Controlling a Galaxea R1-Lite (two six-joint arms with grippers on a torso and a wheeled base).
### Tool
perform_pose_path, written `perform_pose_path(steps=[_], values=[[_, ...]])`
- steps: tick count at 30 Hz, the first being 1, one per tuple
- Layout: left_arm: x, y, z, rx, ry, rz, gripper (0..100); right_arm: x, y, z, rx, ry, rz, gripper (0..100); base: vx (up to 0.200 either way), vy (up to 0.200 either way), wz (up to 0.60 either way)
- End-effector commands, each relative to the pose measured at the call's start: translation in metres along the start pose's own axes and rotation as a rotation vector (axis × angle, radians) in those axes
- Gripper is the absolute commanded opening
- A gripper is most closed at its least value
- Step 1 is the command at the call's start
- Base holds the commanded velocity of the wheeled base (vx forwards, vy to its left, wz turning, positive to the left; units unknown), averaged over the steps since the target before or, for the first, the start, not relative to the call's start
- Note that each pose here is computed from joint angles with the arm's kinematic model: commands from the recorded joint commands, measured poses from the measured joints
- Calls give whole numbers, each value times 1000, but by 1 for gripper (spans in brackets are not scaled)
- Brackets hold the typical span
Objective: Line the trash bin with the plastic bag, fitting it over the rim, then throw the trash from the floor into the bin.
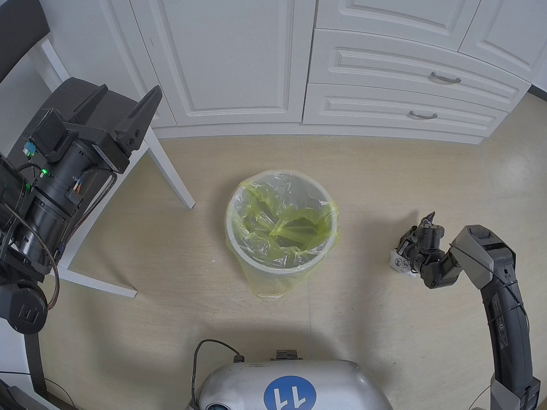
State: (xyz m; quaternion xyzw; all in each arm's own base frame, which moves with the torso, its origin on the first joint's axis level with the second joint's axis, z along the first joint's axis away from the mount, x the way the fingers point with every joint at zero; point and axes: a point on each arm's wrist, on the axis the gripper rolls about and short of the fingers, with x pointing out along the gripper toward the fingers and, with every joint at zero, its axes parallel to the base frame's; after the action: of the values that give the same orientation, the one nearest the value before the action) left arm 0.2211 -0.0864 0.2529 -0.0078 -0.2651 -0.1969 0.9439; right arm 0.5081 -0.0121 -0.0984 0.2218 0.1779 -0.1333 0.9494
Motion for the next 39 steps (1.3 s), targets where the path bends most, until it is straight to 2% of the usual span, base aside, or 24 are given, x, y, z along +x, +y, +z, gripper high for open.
perform_pose_path(steps=[1,3,9,13,14,15,20,26,32,36,38,39], values=[[0,0,-1,-1,4,-2,100,-2,0,0,-3,8,-5,0,0,0,0],[-1,-1,-1,-1,7,-2,100,-6,-2,-3,-13,58,-31,0,0,0,0],[-2,-1,-2,-3,9,-2,100,-14,1,-3,-25,82,-38,0,0,0,0],[-3,0,1,-2,1,-1,100,-61,6,14,-213,153,-45,0,0,0,0],[-3,-1,2,-3,-1,-3,100,-63,6,15,-218,153,-43,0,0,0,0],[-4,-1,2,-3,-2,-1,100,-84,11,27,-266,163,-29,0,0,0,0],[-8,-1,6,-2,-8,1,100,-154,40,54,-364,197,84,0,0,0,0],[-11,-1,13,-4,-22,-1,100,-237,65,78,-543,229,173,0,0,0,0],[-12,-1,15,-4,-27,-2,100,-306,85,91,-599,200,281,0,0,0,0],[-12,-1,15,-4,-30,-2,100,-344,90,102,-638,162,334,0,0,0,0],[-12,-1,15,-4,-30,-2,100,-345,90,103,-639,160,336,0,0,0,0],[-13,-1,17,-4,-35,-3,100,-374,93,107,-656,138,389,0,0,0,0]])
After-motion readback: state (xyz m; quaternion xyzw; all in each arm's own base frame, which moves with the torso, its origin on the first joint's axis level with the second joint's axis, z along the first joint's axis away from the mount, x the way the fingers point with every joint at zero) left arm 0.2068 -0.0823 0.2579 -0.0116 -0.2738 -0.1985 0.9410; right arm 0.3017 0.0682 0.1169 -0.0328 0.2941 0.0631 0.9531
